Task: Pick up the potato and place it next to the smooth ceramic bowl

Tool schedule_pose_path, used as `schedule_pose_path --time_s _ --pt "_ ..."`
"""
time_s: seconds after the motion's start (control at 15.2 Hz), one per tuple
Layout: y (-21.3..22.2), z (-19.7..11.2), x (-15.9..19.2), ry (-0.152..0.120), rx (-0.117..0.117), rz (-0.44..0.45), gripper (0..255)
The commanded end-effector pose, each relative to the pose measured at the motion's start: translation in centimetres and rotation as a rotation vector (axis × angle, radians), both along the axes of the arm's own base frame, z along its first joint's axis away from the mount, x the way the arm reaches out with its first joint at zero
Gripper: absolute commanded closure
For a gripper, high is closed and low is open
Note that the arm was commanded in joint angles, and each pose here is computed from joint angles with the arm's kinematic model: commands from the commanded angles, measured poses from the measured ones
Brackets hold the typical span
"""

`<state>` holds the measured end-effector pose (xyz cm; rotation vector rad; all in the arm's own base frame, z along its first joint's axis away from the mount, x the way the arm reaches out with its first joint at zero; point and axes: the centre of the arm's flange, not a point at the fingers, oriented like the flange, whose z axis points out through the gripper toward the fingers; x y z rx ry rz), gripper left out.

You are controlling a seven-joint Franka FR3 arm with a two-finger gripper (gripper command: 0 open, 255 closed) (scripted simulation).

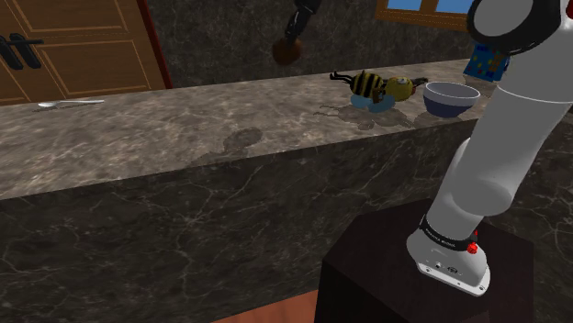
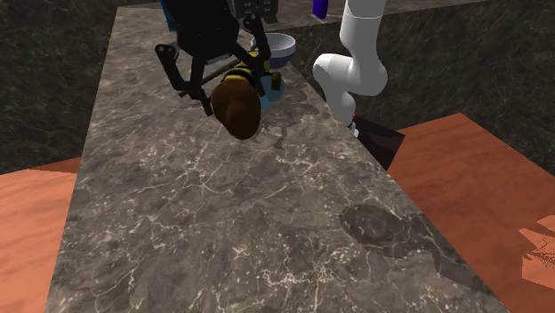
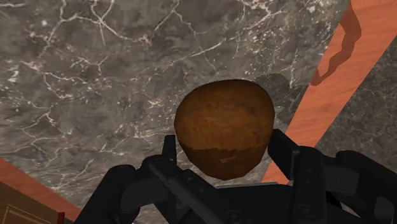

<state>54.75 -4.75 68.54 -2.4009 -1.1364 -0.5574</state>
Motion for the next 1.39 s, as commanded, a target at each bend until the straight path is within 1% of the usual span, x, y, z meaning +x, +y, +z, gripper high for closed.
schedule_pose_path --time_s 0.0,1.32 --pt "-1.9 0.1 -1.8 0.0 0.001 0.001 255" --pt "-21.4 0.2 -19.6 0.0 0.001 0.001 255"
